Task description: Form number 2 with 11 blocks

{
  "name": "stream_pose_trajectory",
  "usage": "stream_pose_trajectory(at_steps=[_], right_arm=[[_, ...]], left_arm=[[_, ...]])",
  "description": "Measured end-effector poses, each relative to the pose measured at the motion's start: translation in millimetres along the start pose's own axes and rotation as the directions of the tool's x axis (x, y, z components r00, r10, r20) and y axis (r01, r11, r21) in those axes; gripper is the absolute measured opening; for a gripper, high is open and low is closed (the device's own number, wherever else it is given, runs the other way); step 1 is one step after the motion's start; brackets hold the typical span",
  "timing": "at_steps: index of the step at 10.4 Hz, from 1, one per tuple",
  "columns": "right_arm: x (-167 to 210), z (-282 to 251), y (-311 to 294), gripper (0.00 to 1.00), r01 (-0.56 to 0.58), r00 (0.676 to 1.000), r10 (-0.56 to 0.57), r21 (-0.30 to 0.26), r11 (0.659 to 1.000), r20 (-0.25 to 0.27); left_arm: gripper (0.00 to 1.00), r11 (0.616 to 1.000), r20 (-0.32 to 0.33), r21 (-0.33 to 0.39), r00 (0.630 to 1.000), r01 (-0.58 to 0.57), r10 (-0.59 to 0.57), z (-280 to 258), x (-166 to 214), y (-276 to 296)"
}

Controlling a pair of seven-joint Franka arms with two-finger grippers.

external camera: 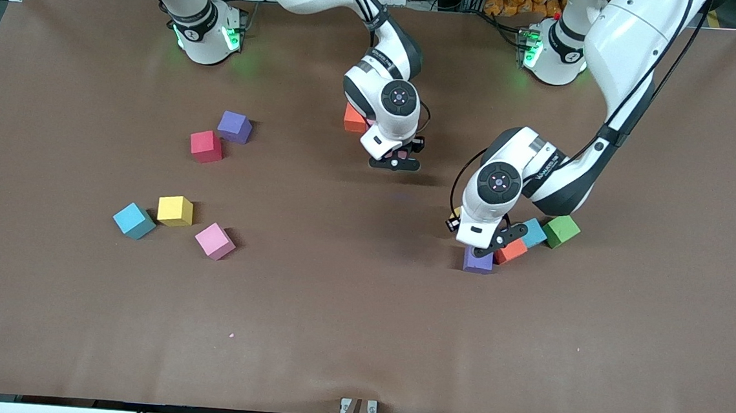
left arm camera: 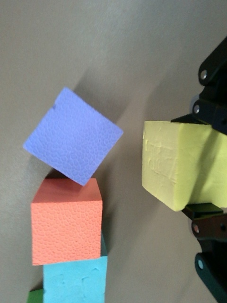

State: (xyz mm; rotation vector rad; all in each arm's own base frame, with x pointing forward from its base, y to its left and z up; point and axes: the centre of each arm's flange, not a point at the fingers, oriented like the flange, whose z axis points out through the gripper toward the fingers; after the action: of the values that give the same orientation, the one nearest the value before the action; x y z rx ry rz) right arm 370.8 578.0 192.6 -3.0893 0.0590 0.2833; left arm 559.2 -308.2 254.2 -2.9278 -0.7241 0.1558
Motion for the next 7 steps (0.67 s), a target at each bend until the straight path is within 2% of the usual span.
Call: stream_pose_trajectory(at_steps=[4, 7], right_arm=[[-1.9, 0.6, -0.8, 0.59, 0.0, 1.0, 0.0, -0.003, 1.0, 0.002], [-3.4, 1.3, -1.0, 0.59, -0.004, 1.0, 0.004, -0.007, 1.0, 0.006]], left_arm=[[0.6, 0.994, -0.008, -0.019, 0.994, -0.111, 0.11, -13.5, -25.2, 20.3], [0.6, 0.991, -0.003, -0.008, 0.991, -0.133, 0.133, -12.7, -27.5, 20.4]])
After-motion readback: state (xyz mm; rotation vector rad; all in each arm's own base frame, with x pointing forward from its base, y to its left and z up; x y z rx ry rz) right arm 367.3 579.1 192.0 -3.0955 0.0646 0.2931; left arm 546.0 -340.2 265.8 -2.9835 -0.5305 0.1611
